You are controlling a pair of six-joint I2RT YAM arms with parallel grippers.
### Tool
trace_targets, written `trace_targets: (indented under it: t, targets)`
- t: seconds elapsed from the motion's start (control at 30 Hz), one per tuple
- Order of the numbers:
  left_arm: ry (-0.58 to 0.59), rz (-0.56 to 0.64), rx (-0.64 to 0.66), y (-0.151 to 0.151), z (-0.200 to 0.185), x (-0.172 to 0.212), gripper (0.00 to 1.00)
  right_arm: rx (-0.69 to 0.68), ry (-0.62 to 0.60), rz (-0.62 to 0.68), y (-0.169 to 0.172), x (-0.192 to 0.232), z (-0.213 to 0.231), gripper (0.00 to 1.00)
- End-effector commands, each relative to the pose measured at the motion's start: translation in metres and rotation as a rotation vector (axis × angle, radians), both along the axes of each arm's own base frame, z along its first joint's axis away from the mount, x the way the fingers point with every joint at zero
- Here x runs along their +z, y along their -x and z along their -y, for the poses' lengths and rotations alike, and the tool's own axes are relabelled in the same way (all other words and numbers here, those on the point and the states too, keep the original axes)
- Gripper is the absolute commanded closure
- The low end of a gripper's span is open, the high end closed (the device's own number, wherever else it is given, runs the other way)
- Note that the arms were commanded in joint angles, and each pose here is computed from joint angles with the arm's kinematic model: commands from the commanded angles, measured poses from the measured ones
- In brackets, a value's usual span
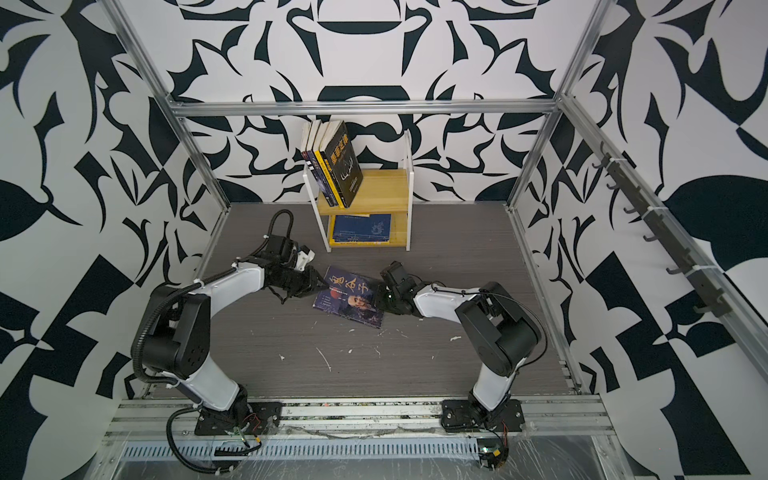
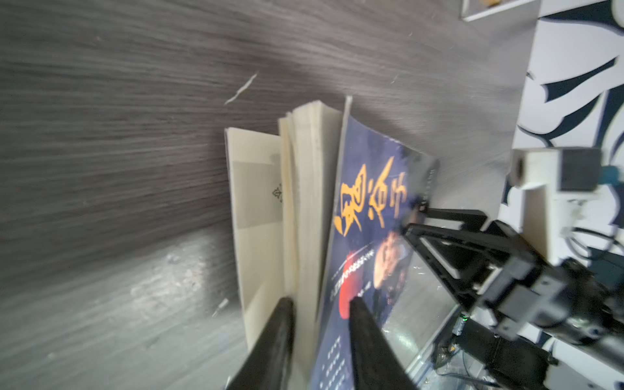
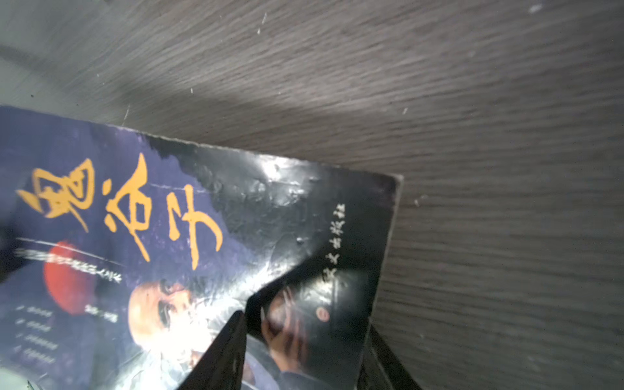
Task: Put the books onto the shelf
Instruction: 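Tilt the purple book up with the left gripper while the right gripper grasps its edge, then lift the purple book upright with the right gripper while the left gripper withdraws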
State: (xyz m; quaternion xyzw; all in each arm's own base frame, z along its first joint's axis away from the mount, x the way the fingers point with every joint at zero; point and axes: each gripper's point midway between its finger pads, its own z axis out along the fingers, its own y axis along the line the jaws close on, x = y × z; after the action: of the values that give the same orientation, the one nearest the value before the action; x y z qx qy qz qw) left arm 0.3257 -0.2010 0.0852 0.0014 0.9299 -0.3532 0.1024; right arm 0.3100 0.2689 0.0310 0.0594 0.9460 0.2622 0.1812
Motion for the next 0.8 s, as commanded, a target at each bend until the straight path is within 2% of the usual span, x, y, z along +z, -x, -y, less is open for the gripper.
trace_targets:
  t: [0.0,0.13,0.3,0.47,0.63,0.77]
  targets:
    - [0.138,-0.006,-0.044,0.006,0.022,0.026,0.8,0.083,0.038,-0.076,0.024,-0.018,-0.005,0.47]
    - [0.162,-0.007,-0.045,0.005,0.025,0.032,1.0,0.1,0.047,-0.074,0.026,-0.016,-0.004,0.45]
    - [0.164,0.003,-0.04,0.004,0.023,0.035,1.0,0.133,0.098,-0.029,0.028,-0.006,0.006,0.38]
    - [0.16,0.012,-0.023,0.002,0.019,0.039,1.0,0.154,0.287,0.086,0.033,0.014,0.047,0.3]
    - [0.159,0.019,-0.016,0.001,0.018,0.041,1.0,0.287,0.53,0.333,0.043,0.046,0.06,0.3]
    - [0.158,0.019,-0.016,0.002,0.017,0.043,1.0,0.41,0.599,0.518,0.053,0.071,0.025,0.3]
